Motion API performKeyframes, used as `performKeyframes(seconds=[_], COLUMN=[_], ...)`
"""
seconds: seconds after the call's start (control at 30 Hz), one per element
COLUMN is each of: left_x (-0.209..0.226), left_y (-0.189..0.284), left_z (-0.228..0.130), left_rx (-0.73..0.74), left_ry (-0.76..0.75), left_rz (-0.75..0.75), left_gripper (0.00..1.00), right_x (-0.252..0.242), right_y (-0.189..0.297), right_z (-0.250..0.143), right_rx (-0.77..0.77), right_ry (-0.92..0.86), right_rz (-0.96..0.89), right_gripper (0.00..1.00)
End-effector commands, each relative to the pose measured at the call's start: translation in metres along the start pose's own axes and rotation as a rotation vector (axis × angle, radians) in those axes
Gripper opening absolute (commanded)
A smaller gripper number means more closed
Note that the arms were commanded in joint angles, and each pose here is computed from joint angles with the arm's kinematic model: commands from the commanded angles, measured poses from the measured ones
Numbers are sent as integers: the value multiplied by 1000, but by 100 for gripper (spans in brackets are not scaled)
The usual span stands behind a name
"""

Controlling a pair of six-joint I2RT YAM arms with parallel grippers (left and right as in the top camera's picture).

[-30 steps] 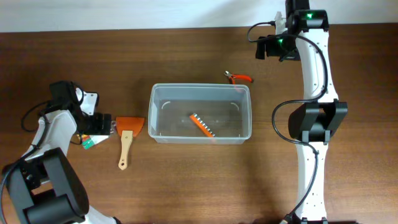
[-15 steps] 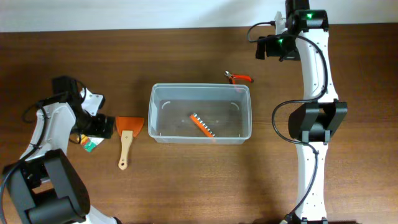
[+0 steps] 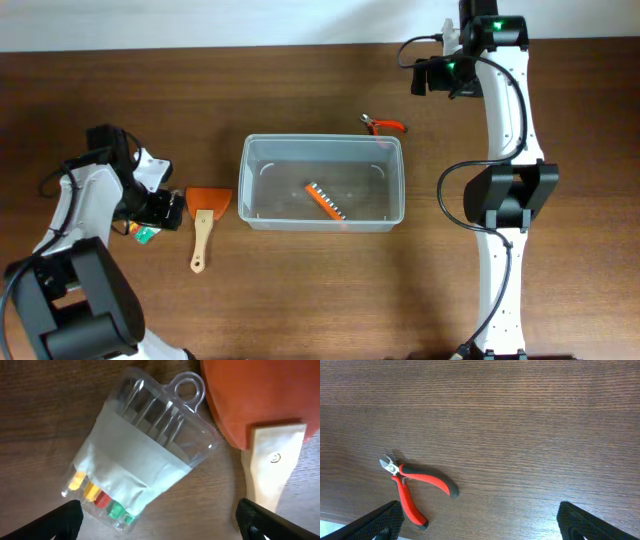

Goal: Pack container
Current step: 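Grasp the bit set package by its top with the left gripper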

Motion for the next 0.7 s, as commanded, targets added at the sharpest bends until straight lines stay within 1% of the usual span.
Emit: performKeyframes(seconds=[0.0,0.17,0.33,0.5,0.67], left_x=[1,2,6,9,12], left_y=[-9,-18,-21,-20,-20], left_z=[5,7,15,22,24], left_rx=[16,24,-17,-60,-71], left_ry=[-70,-92,-169,-215,-225], left_rz=[2,-6,17,44,70], left_gripper=[100,100,100,100,100], right_x=[3,3,3,3,3], right_y=[7,7,7,7,7], right_z=[3,3,3,3,3], right_rx=[-25,-25,-25,-25,-25], right_ry=[9,9,9,9,9], right_rz=[8,8,8,8,8], right_gripper=[99,99,99,99,99])
Point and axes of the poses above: each gripper's point midway between its finger pads, its own y axis back along the fingers, its own x axis along the line the jaws close on, z = x × y, the point moved 9 cm from there along y, back along the fingers, and after that the axes turned 3 degrees about y, right-handed, at the moved point
